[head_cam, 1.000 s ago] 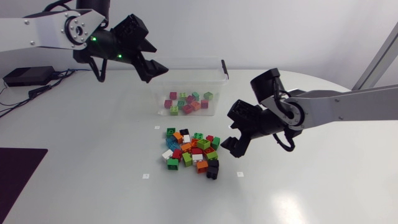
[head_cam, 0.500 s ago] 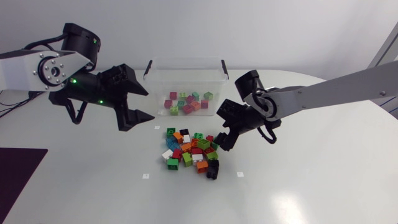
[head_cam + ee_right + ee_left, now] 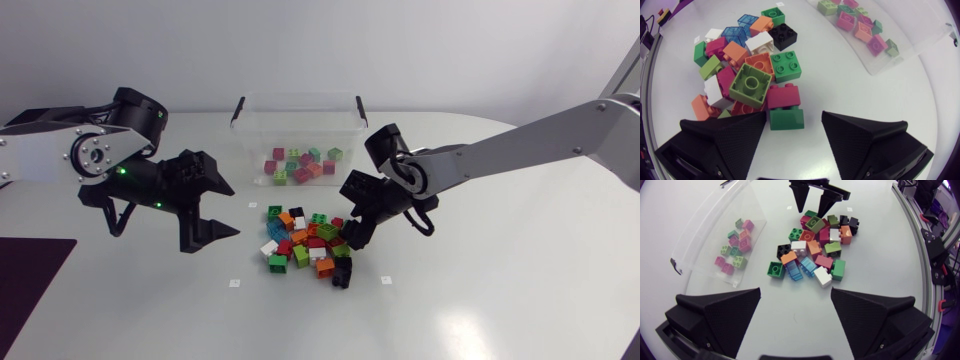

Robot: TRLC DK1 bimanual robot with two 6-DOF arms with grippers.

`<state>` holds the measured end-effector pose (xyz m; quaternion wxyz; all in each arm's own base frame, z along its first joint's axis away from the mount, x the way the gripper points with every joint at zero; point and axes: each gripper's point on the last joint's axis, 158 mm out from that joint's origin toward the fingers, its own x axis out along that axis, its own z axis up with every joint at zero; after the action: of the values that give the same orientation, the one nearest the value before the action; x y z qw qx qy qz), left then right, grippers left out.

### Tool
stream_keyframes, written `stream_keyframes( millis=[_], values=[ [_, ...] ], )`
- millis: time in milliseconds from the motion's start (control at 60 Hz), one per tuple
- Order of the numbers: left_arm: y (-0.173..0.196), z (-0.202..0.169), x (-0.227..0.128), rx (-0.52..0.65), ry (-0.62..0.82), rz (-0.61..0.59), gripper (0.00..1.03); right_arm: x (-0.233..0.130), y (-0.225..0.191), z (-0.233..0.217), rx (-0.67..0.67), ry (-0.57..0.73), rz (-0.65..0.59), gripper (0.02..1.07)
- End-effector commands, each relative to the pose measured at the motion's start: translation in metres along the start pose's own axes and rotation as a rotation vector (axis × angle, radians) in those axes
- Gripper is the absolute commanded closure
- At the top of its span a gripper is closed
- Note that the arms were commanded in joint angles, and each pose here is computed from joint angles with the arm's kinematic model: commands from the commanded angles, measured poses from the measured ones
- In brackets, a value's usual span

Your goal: Place the duplo bricks in the container

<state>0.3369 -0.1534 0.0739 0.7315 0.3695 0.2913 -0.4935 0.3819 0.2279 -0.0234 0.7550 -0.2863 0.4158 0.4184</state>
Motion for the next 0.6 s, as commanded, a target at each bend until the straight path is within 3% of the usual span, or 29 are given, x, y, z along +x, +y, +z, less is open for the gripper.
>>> stream_keyframes(
  millis=[0,167,583],
  values=[
    [-0.022,-0.004,0.009,0.032,0.006,-0.061,0.06,0.007,0.002,-0.003,-0.022,0.023,0.014,0.48],
    [-0.047,-0.009,0.023,0.04,0.023,-0.132,0.06,0.008,0.004,-0.005,-0.028,0.029,0.019,0.85],
    [-0.108,-0.018,0.045,0.115,0.056,-0.288,0.07,-0.037,0.009,-0.005,-0.031,-0.021,-0.015,0.89]
  ],
)
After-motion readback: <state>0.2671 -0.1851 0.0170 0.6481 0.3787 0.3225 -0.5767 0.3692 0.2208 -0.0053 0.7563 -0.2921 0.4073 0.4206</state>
